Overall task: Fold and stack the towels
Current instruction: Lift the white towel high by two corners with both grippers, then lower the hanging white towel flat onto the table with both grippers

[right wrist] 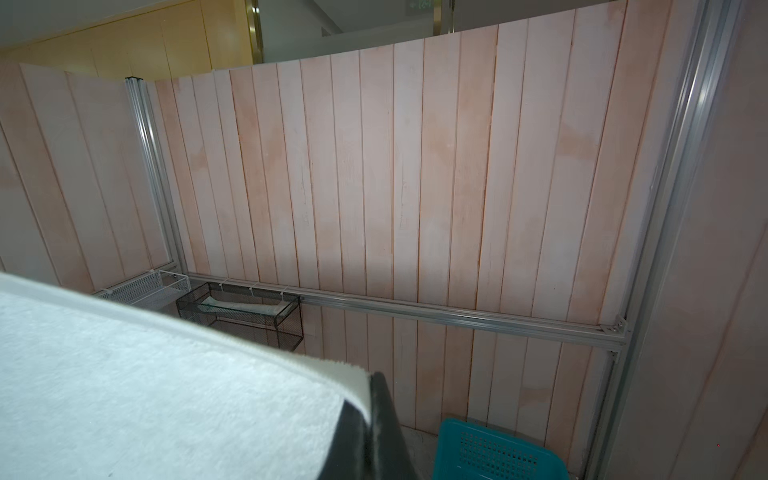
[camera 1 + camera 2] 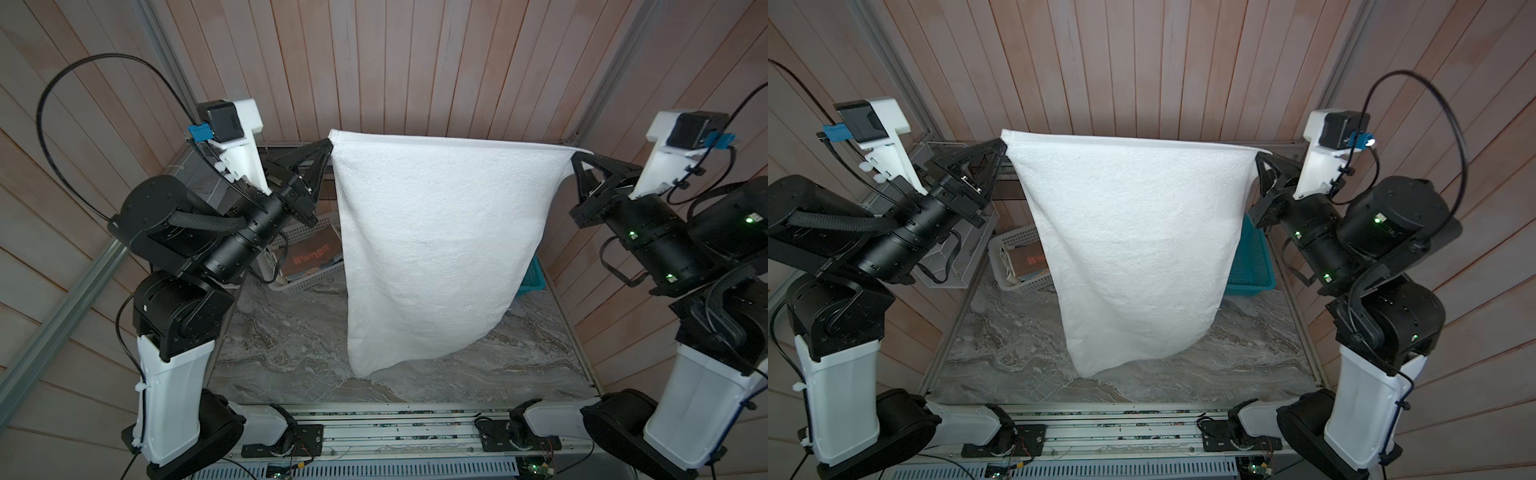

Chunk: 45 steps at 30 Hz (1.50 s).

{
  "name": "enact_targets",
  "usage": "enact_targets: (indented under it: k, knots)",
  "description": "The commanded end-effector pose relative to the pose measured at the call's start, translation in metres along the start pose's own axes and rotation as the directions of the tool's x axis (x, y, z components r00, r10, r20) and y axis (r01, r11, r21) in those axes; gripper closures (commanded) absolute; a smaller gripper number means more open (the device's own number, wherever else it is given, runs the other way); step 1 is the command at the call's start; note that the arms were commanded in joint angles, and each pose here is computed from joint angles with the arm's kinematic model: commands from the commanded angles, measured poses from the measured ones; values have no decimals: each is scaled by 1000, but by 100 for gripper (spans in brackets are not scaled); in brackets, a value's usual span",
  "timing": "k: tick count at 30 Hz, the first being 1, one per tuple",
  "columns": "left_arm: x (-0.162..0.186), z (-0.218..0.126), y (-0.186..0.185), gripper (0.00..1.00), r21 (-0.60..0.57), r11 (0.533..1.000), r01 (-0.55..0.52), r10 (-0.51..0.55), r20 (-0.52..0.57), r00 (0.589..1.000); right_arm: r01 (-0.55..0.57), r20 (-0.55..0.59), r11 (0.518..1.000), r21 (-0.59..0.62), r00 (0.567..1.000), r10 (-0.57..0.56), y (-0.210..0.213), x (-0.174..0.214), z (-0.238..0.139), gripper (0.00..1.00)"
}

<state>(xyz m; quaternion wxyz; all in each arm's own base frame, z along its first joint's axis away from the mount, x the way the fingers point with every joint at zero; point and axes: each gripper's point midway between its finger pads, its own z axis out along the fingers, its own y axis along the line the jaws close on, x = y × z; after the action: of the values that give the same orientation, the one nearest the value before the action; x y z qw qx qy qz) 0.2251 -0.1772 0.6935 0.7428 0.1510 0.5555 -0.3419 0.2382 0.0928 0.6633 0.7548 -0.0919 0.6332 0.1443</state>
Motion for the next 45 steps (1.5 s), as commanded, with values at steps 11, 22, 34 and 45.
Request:
enact_targets:
  k: [11,22,34,45]
  knots:
    - [123,74,150,100,-340,939,-52,-32,-238,971,156,-259,975,157,959,-111,-42,129,146,100]
    - [301,127,271,100,-410,911,39,-222,-410,885,7,-589,997,71,807,37,-92,350,246,100]
    - [438,84,285,100,-439,885,153,-389,-519,761,-94,-762,994,56,639,104,-71,462,210,100]
    - [528,-24,229,100,-501,827,253,-542,-596,592,-142,-858,987,82,494,142,-23,540,94,100]
